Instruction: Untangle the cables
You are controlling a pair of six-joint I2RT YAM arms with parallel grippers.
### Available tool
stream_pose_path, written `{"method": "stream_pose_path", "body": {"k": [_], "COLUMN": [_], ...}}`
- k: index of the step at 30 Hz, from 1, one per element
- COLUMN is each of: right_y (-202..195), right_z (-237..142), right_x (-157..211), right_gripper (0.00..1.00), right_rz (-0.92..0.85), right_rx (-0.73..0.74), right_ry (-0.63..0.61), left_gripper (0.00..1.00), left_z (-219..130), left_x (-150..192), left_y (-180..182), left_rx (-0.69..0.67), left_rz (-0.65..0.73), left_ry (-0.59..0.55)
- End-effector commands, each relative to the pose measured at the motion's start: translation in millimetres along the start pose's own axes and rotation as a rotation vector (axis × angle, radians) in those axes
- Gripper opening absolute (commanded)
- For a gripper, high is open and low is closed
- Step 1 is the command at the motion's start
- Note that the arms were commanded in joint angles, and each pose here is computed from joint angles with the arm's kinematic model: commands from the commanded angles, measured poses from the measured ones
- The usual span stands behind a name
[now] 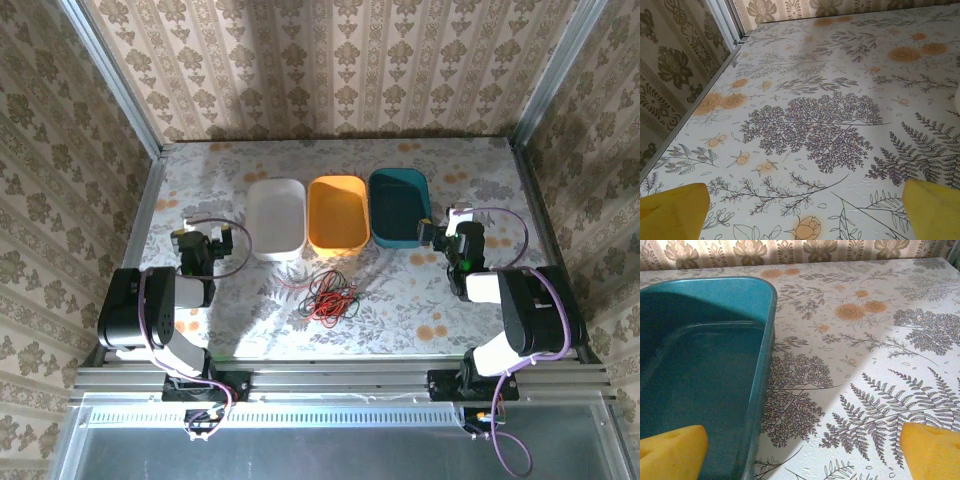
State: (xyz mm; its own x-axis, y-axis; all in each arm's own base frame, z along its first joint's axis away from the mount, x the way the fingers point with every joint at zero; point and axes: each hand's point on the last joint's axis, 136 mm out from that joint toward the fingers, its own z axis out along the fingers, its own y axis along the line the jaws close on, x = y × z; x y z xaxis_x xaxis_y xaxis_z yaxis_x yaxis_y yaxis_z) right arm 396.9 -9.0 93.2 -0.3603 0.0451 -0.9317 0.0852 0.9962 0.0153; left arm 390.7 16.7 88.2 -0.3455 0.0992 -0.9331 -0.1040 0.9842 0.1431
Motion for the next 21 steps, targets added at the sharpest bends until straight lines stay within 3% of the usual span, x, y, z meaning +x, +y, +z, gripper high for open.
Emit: {"method": "stream_pose_path", "body": {"k": [1, 21], "right_y": [2.9, 2.9], "right_z": [1.5, 1.8], "right_x": [-4.6, -4.2], "right_gripper": [1.0, 1.0], "right_rz": [-0.013, -0.013], "right_rx": [-0.015, -0.015], "right_ry": [-0.013, -0.011], "left_gripper": [1.0, 1.0], "left_z": [1.2, 1.4], "left_x": [-12.4, -13.3], "left_y": [1.4, 0.4], "left_rx": [0.002, 0.0], "left_rz": [-0.025, -0.018], "left_ry": [-0.042, -0.042]}}
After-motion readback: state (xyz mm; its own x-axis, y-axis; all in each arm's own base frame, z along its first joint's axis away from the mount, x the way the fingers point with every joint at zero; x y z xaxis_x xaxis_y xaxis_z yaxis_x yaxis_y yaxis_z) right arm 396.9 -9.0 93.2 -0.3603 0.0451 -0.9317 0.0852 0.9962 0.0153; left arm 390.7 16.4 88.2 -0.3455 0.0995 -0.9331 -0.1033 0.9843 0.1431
